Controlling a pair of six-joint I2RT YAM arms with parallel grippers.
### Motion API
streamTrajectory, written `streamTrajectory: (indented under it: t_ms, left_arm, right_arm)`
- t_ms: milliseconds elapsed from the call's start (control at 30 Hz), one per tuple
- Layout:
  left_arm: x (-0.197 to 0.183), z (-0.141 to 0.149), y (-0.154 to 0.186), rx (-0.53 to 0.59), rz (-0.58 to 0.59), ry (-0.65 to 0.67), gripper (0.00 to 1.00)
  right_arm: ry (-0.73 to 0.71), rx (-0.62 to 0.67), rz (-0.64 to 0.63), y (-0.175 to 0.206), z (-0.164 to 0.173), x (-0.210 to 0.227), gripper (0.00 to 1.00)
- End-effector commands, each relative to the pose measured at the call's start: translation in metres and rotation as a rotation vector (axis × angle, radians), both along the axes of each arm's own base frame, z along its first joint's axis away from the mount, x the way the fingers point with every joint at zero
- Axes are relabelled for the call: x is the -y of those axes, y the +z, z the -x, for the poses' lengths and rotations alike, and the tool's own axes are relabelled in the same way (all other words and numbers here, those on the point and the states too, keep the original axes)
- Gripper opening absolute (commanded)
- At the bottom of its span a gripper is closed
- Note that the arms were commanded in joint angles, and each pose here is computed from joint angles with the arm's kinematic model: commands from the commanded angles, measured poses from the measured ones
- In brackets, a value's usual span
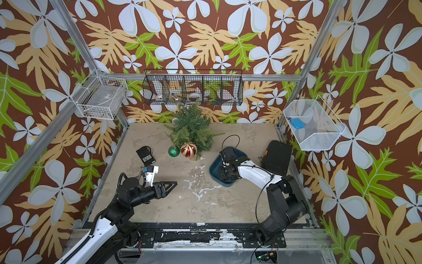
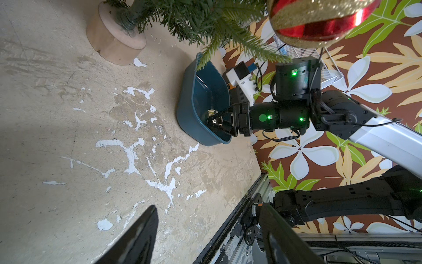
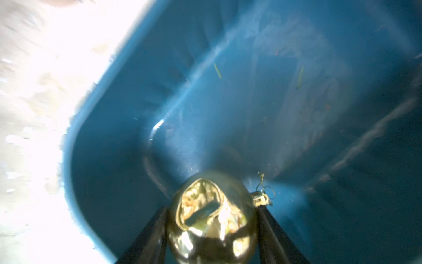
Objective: Decorate the small christmas tree with ornaments
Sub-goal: Pick up an ornament from the container.
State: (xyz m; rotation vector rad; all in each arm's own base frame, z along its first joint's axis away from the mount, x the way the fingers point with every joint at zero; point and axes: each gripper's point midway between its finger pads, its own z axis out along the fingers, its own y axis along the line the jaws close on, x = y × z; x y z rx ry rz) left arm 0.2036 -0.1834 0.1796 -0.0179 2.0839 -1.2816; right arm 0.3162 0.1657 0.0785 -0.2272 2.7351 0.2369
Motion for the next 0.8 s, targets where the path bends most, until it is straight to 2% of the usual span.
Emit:
streamTrajectory:
  t_ms: [0,433,667,767]
  left_arm:
    - [0.001,-0.003,0.009,0.026,0.013,0.007,0.73]
    - [0.007,-0.012,0.052,0.088,0.063,-0.007,0.73]
    - [0.012,-0.014,0.103,0.166,0.123,-0.023,0.73]
    - [0.013,-0.015,0.125,0.201,0.142,-0.032,0.74]
  right_arm:
    - [-0.014,0.051,-0.022,0.021,-0.006,0.002,0.56]
    - [-0.037,0.252,-0.397,0.152,-0.015,0.007,0.56]
    - [0.039,0.338,-0.655,0.228,-0.001,-0.006,0.56]
    - [0.067,0.357,-0.711,0.248,0.003,-0.011,0.56]
